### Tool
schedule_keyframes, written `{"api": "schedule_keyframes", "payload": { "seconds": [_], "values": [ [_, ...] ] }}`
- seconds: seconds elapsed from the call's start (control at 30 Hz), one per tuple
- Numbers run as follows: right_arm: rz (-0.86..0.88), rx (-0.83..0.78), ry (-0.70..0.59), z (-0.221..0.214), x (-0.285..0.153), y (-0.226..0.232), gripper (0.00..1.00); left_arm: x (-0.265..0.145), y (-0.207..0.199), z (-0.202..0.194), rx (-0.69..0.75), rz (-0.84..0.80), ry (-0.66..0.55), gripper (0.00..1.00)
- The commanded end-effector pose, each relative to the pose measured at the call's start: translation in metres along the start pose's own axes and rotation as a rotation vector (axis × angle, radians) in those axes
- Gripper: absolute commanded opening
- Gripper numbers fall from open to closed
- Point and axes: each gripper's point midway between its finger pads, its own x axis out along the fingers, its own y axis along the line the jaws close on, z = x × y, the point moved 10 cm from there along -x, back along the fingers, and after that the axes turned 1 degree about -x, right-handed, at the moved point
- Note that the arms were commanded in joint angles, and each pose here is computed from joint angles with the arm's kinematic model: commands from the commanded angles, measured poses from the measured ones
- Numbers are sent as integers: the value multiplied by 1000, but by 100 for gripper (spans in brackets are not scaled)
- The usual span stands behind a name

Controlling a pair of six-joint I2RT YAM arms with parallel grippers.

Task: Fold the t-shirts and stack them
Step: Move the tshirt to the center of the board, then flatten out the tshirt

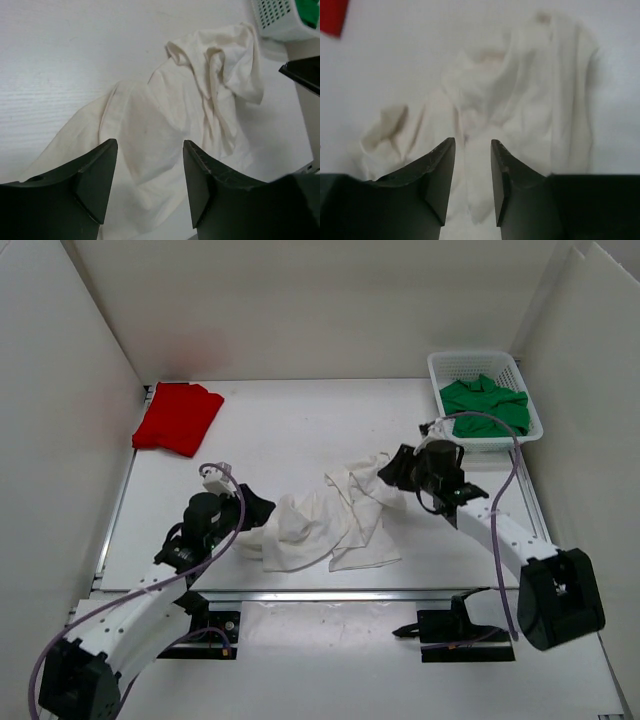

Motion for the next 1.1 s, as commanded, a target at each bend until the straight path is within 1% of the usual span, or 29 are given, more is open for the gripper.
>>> {"api": "schedule_keyframes", "payload": {
  "seconds": [0.0,0.03,0.1,0.13,0.2,0.23,0.27,0.3,0.33,0.37,0.4,0.47,0.53,0.57,0.6,0.63,0.67,0.7,0.73,0.77,0.8,0.87,0.9,0.97,1.0,1.03,1.07],
  "values": [
    [-48,-58,73,-45,-14,-2,32,-22,29,-35,88,161,153,65],
    [-72,-84,113,-61,-21,-2,28,-28,37,-47,68,196,199,63],
    [-74,-137,187,-84,-34,3,17,-32,31,-71,54,124,282,64],
    [-82,-151,214,-95,-39,2,16,-32,29,-76,36,124,307,64],
    [-118,-187,291,-114,-51,-1,15,-34,38,-94,49,178,375,66],
    [-124,-191,305,-117,-54,0,17,-35,40,-97,50,181,383,67],
    [-169,-212,335,-125,-60,-5,20,-36,44,-98,44,187,381,69],
    [-199,-223,341,-128,-63,-8,26,-36,44,-97,39,176,368,73],
    [-213,-218,346,-129,-65,-10,34,-36,43,-96,35,168,361,75],
    [-231,-214,355,-131,-67,-15,37,-35,44,-97,41,176,362,78],
    [-250,-195,354,-131,-68,-19,41,-35,43,-98,38,181,386,81],
    [-277,-176,350,-130,-69,-24,47,-34,42,-103,44,167,431,82],
    [-302,-153,350,-129,-70,-28,51,-33,41,-112,42,142,488,73],
    [-292,-143,364,-132,-70,-31,53,-34,37,-116,45,115,510,65],
    [-273,-134,367,-132,-69,-32,52,-34,36,-117,41,119,510,59],
    [-237,-115,389,-134,-68,-32,52,-33,35,-119,35,99,519,47],
    [-223,-98,390,-134,-66,-33,51,-33,34,-120,19,85,522,41],
    [-204,-92,408,-138,-66,-33,51,-33,33,-121,12,73,537,31],
    [-195,-89,411,-142,-65,-35,47,-32,29,-117,-2,53,526,24],
    [-178,-82,409,-140,-64,-33,41,-30,24,-112,-12,42,517,20],
    [-158,-77,416,-141,-63,-33,38,-31,20,-108,-25,26,510,12],
    [-122,-49,421,-142,-64,-36,22,-26,0,-81,-48,-31,425,4],
    [-115,-40,410,-141,-64,-37,18,-26,-5,-73,-60,-54,415,1],
    [-81,4,396,-140,-65,-42,6,-25,-24,-39,-135,-164,358,0],
    [-72,4,375,-137,-66,-42,0,-21,-26,-22,-186,-185,304,0],
    [-82,10,380,-139,-68,-45,0,-23,-31,-18,-233,-242,331,0],
    [-90,10,363,-138,-68,-46,0,-19,-33,-5,-256,-266,291,0]
  ]
}}
